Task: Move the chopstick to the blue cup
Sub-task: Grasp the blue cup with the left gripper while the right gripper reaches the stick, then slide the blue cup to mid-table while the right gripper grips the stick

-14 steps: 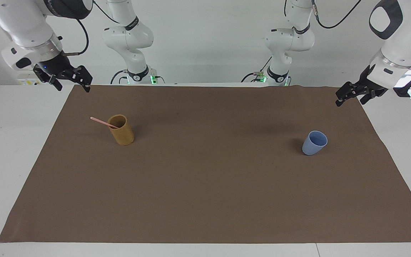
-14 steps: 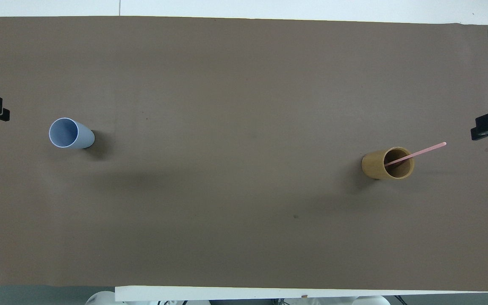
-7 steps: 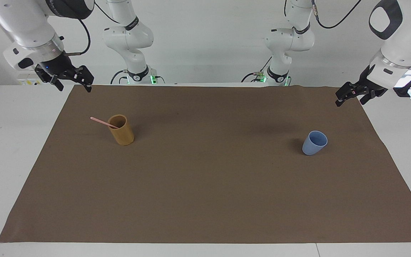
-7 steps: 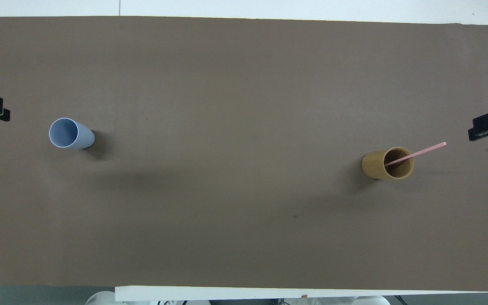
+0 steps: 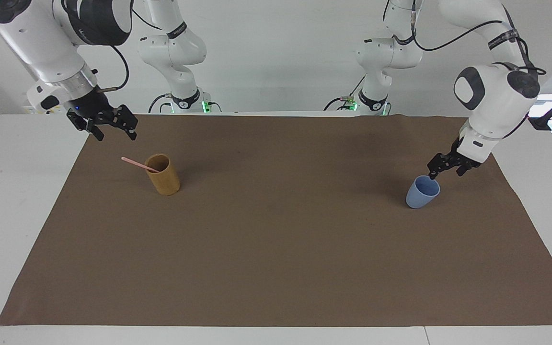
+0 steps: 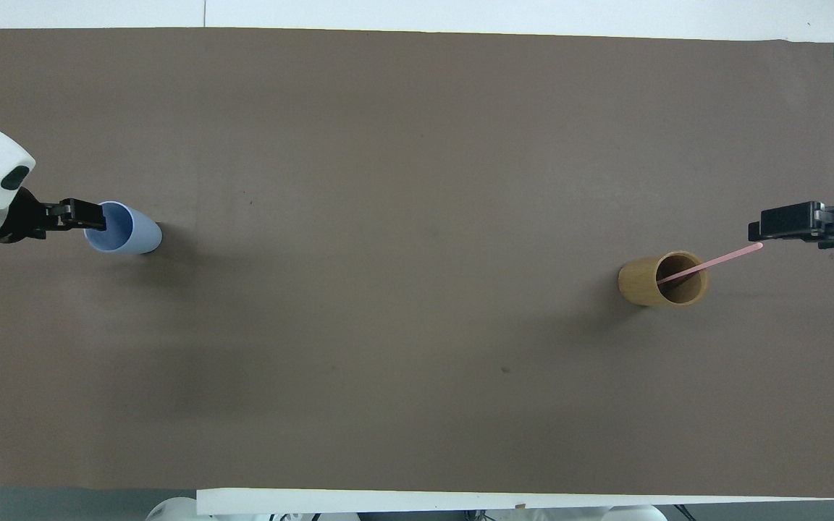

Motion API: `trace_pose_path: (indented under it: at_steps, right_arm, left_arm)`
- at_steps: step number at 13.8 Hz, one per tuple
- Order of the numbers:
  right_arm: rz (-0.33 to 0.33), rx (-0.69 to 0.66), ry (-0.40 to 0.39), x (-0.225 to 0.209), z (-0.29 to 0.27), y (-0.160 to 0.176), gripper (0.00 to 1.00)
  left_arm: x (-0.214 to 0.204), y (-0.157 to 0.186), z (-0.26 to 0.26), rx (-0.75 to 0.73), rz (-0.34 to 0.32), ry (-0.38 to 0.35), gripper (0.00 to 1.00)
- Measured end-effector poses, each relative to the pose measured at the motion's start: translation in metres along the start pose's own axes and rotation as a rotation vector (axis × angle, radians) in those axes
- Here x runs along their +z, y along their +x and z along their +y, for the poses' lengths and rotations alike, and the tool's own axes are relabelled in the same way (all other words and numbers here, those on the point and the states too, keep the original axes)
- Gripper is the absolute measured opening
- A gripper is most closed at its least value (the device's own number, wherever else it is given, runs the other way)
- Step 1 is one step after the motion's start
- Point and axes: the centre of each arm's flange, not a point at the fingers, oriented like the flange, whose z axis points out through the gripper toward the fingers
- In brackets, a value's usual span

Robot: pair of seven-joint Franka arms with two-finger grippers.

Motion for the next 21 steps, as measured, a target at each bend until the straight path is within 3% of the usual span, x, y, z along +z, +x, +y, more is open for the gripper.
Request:
trace_pose_path:
  at_steps: [1,2,7,9,12,15,17,21]
  right_arm:
    - [0.006,0.002,0.023,0.005,0.005,-0.002,1.0]
    - [0.018,0.001,0.042,0.013,0.01,-0.002,1.0]
    - [0.051,-0.003,0.08,0.065,0.022,0.006,1.0]
    - [0.047,0.001,0.084,0.08,0.024,0.011,1.0]
    - [0.044,0.027,0.149,0.097,0.029,0.017,0.99]
    - [0.03,-0.027,0.159,0.117,0.04,0.013,0.99]
    - [0.025,-0.049,0.161,0.122,0.06,0.007,0.98]
    - [0.003,-0.059,0.169,0.124,0.064,0.003,0.93]
  left_arm:
    - [0.011,-0.001,-0.001,-0.006,-0.007,0.003,0.95]
    - [0.017,0.0,-0.001,-0.011,-0.011,0.004,0.87]
    - [0.018,0.002,0.011,-0.042,0.007,0.003,0.23]
    - [0.012,0.001,0.06,-0.081,0.021,-0.004,0.04]
    - [-0.014,-0.017,0.211,-0.173,0.055,-0.063,0.04]
    - [-0.013,-0.061,0.334,-0.218,0.034,-0.094,0.04]
    - [-0.002,-0.074,0.373,-0.225,0.024,-0.088,0.04]
    - [0.008,-0.071,0.373,-0.234,0.014,-0.074,0.07]
